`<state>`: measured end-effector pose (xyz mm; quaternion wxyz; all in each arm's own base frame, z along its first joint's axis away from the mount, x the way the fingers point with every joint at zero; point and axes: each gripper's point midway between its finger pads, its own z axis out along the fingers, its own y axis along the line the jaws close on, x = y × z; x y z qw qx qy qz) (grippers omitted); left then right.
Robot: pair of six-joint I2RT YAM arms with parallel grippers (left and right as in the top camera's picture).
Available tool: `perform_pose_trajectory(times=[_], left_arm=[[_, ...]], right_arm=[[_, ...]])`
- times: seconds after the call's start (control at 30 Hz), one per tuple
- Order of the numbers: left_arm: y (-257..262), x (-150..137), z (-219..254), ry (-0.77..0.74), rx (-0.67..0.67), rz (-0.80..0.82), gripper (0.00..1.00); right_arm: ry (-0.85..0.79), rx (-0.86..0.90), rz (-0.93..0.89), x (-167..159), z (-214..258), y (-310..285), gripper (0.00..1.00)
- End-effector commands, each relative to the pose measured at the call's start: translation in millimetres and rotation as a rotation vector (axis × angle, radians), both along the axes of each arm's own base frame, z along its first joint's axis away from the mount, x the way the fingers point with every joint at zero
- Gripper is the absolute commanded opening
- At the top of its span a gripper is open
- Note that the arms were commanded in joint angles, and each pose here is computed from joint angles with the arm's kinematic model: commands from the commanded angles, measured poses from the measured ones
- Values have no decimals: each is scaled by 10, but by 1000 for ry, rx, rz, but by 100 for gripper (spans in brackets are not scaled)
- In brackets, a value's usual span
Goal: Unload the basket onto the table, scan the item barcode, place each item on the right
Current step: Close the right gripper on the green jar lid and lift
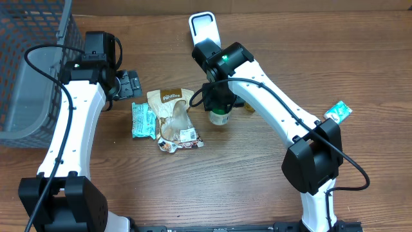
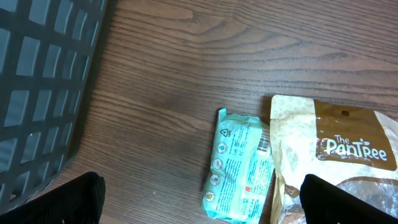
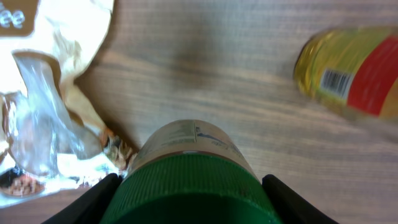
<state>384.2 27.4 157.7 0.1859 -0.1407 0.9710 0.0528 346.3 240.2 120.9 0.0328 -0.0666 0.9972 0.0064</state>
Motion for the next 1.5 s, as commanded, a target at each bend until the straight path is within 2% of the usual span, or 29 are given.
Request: perform_pose_trajectory(times=[0.0,0.13,0.4,0.53,0.6,0.73,1.07,1.2,1.47], left_arm=[[30,30,50,-10,14,-6,100],[30,30,50,-10,14,-6,99],[30,30,50,-10,14,-6,99],[30,30,50,-10,14,-6,100],[30,30,50,-10,14,-6,100],[30,30,50,-10,14,-6,99],[30,30,50,-10,14,-6,100],[30,30,50,-10,14,-6,99],[30,30,50,-10,14,-6,99]], right_arm=[[29,45,-1,-82,127,44,48],[157,72,-2,-355,136,53,49],[437,347,-18,-844,352,475,49],[539,391,-96,-991,451,545,49],[569,364,-164,-1031,458,515,49],[606,356,-266,-1050,479,539,41],[699,416,-354,-1118,597,669,31],[717,437,-354,-1134,629,700,19],[750,438,-412,-1147,659,729,18]])
